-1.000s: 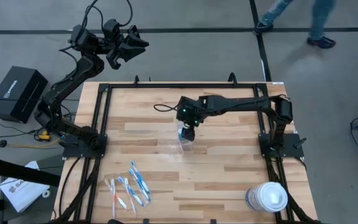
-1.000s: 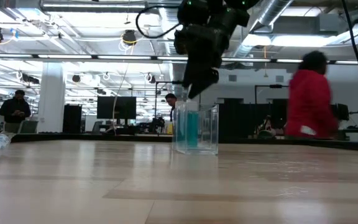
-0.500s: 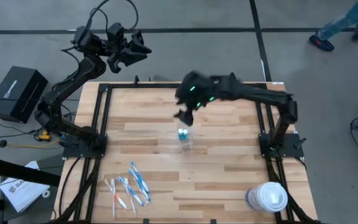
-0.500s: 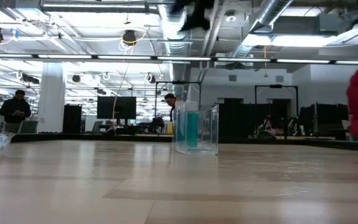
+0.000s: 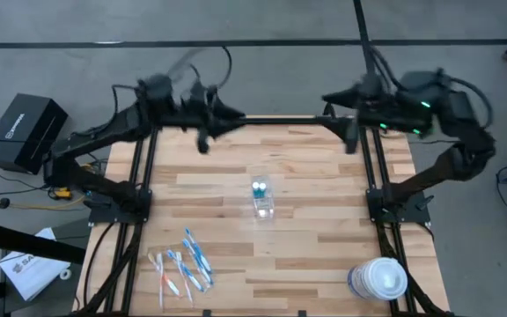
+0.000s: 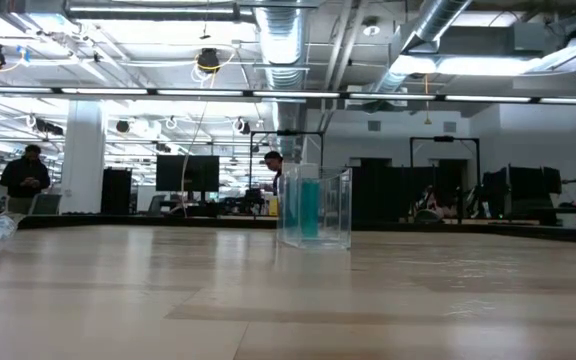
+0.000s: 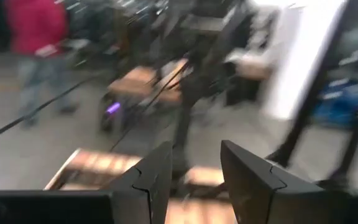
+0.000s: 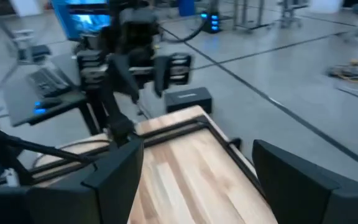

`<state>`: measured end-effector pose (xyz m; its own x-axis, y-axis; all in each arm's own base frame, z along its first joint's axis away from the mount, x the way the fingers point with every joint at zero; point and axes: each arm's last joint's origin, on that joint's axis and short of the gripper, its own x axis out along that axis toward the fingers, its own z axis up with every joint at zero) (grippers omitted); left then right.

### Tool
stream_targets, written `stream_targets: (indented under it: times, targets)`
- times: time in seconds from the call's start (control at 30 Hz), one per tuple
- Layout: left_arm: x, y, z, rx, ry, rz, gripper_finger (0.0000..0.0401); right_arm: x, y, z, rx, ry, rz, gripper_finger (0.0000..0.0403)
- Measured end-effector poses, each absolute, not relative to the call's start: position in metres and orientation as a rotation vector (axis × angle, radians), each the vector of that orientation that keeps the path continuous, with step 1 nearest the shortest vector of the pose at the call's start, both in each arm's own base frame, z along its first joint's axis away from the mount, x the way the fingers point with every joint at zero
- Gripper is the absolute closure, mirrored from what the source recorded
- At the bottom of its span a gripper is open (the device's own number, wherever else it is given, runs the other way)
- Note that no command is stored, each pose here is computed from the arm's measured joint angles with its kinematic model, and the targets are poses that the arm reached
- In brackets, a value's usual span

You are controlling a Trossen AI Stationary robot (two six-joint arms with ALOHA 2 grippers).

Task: Pick & Place toothbrushing station
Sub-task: Put the right blue toothbrush into the transparent organizer

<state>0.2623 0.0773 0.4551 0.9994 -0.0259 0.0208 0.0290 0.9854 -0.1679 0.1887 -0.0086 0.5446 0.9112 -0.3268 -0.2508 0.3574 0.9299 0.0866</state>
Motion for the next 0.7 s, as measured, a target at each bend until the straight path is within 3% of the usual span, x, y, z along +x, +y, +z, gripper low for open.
stream_targets:
  times: [0.17, 0.4, 0.7]
  targets:
    - [0.277, 0.027, 0.434, -0.241, 0.067, 0.174, 0.027, 0.166, 0.01, 0.539, 0.099, 0.306, -0.405, 0.0113]
    - [0.279, -0.029, 0.346, -0.569, 0.116, 0.623, 0.027, 0.163, 0.02, 0.529, -0.009, 0.417, -0.389, 0.0113]
    - [0.258, -0.066, 0.254, -0.891, 0.234, 0.771, 0.027, 0.159, 0.022, 0.531, -0.095, 0.426, -0.288, 0.0113]
